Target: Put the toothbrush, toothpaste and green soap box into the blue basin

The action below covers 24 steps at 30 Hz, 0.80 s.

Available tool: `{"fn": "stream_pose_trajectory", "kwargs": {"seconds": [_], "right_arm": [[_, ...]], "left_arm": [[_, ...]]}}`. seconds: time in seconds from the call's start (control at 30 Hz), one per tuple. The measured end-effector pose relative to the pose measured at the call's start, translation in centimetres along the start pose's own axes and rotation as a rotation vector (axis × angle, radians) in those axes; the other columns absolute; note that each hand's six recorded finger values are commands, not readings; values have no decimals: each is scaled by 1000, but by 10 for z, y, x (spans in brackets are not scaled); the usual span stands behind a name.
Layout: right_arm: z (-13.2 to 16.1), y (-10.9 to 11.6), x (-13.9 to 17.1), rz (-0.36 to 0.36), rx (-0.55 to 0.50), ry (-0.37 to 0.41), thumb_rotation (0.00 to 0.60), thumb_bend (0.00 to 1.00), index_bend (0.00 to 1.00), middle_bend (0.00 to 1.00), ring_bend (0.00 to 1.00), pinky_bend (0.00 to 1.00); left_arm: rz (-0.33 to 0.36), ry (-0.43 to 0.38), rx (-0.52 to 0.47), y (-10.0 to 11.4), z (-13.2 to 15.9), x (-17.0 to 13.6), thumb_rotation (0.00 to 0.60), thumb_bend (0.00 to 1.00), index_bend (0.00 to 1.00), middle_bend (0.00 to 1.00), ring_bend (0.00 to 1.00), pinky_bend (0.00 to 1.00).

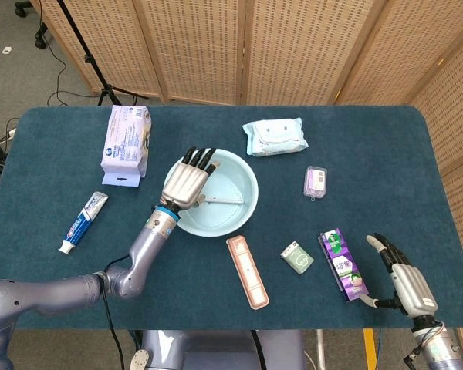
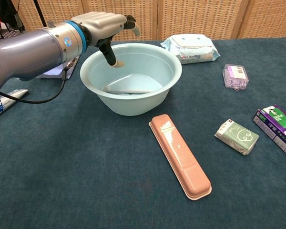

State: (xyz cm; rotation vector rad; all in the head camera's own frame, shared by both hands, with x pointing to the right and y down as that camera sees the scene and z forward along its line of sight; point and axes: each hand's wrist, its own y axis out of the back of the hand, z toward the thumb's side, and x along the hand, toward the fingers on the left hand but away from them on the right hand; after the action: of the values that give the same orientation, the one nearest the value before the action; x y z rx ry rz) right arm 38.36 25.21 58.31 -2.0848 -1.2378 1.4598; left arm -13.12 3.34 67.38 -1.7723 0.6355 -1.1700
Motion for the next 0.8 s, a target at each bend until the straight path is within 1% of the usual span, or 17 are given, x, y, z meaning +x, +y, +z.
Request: {"fn": "stream_pose_trajectory", "kwargs": {"seconds": [0.13, 0.27, 0.47, 0.6, 0.8], "right_arm": [[4, -1, 2, 0, 16, 12, 600, 53, 53, 0, 0, 81], [6, -3, 3, 3, 26, 17, 600, 53, 53, 0, 0, 81], [10, -6, 5, 4, 48, 26, 600, 53, 53, 0, 0, 81], [13, -9, 6, 5, 65, 33, 600, 53, 53, 0, 0, 81], [19, -14, 8, 11, 93, 47, 600, 53, 53, 0, 0, 81]], "left_arm": [[6, 15, -13, 7, -14, -9, 600, 274, 96, 0, 0, 0], [5, 28, -20, 13, -31, -24, 600, 275, 96, 0, 0, 0], [-13, 48, -28, 19, -62, -57, 600, 276, 112, 0, 0, 0], [-44, 62, -9, 23, -88, -82, 600, 278, 152, 0, 0, 0], [-112, 104, 28, 27, -132, -120, 600, 279, 154, 0, 0, 0]]}}
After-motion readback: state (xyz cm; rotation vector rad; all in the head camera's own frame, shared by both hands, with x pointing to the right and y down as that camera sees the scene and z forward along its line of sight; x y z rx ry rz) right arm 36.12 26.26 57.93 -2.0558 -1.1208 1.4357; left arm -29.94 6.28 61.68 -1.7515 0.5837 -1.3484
